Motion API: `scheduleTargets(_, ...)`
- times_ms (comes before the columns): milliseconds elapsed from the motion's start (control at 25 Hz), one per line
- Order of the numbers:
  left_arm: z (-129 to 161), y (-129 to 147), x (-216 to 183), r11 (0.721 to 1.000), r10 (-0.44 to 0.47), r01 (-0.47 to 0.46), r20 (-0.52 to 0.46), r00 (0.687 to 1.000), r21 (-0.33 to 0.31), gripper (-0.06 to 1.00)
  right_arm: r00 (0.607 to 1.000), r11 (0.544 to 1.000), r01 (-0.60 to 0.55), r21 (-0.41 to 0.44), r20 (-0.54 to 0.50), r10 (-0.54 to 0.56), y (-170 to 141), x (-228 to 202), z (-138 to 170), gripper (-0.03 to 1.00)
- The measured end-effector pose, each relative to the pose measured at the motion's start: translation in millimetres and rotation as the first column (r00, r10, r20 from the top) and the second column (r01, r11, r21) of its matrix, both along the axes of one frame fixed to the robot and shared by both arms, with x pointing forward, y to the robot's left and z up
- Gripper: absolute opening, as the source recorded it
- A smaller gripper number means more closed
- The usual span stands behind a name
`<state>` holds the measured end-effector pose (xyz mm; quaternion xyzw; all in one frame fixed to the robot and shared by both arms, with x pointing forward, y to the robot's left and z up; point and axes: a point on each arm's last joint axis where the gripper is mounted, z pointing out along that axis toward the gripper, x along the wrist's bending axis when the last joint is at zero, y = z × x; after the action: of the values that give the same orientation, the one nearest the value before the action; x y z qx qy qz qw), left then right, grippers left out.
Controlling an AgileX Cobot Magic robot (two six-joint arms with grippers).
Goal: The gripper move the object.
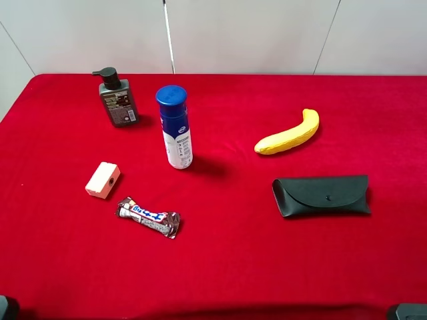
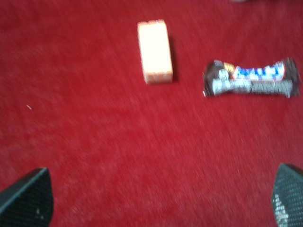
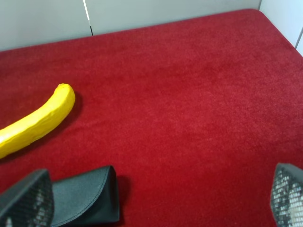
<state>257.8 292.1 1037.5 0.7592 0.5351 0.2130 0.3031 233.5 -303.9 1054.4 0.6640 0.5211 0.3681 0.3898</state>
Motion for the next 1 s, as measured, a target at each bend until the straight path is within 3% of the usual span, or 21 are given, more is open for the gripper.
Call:
scheduleTargets(400, 1, 10, -27, 0.995, 0.061, -0.046, 0.178, 0.982, -0.086, 0.91, 1.000, 1.000, 0.000, 0.000, 0.000, 0.000, 0, 0, 0, 0.69)
scheduleTargets(1000, 1, 10, -28, 0.994, 0.070, -0.052, 0.181, 0.981, -0.101, 0.91, 1.000, 1.000, 0.000, 0.000, 0.000, 0.000, 0, 0, 0, 0.69)
